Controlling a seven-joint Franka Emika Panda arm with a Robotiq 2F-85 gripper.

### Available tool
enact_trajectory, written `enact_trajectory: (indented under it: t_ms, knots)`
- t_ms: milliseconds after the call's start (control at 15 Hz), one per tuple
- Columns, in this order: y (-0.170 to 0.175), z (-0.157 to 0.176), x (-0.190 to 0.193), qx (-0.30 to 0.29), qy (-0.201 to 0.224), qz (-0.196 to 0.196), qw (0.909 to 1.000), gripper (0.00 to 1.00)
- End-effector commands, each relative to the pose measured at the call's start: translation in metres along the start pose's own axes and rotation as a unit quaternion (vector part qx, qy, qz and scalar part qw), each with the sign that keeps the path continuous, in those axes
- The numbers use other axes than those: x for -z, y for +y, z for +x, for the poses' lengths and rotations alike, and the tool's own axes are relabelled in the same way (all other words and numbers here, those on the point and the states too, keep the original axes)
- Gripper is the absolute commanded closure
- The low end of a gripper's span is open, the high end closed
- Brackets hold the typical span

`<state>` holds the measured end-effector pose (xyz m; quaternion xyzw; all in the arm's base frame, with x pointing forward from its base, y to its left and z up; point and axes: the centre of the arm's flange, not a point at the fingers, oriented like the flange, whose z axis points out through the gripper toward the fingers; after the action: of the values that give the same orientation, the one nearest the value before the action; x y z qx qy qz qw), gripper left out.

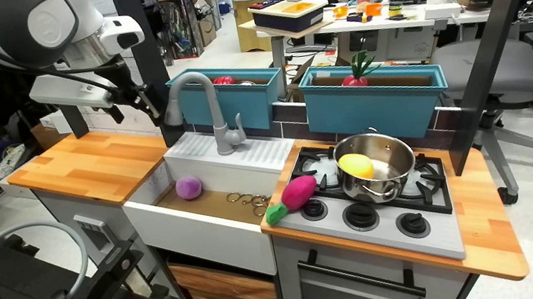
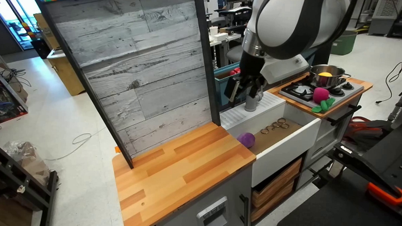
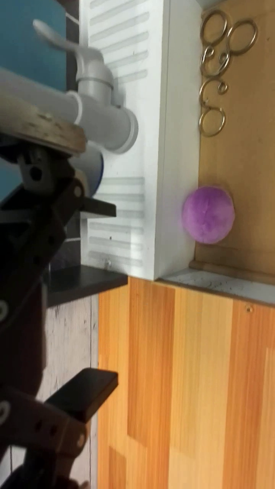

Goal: Move the grey faucet to the left

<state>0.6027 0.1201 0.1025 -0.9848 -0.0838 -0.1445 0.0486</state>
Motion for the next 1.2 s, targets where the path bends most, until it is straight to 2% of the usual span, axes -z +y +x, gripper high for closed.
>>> enact_trajectory:
  t_ms: [0,267,467,667,933,1133]
  knots:
    - [-0.027,0.009,0.007,0.05,0.007,0.035,0.9981,0.0]
    - [-0.033,0.022,0.015,0.061,0.009,0.043,0.9972,0.0]
    - [-0.023,0.018,0.029,0.034,-0.027,0.044,0.9981,0.0]
    - [-0.009,0.011,0.048,-0.004,-0.084,0.032,0.9959,0.0]
    - [0.007,0.007,0.094,-0.06,-0.114,-0.001,0.9916,0.0]
    - [0.027,-0.003,0.132,-0.112,-0.14,-0.041,0.9829,0.0]
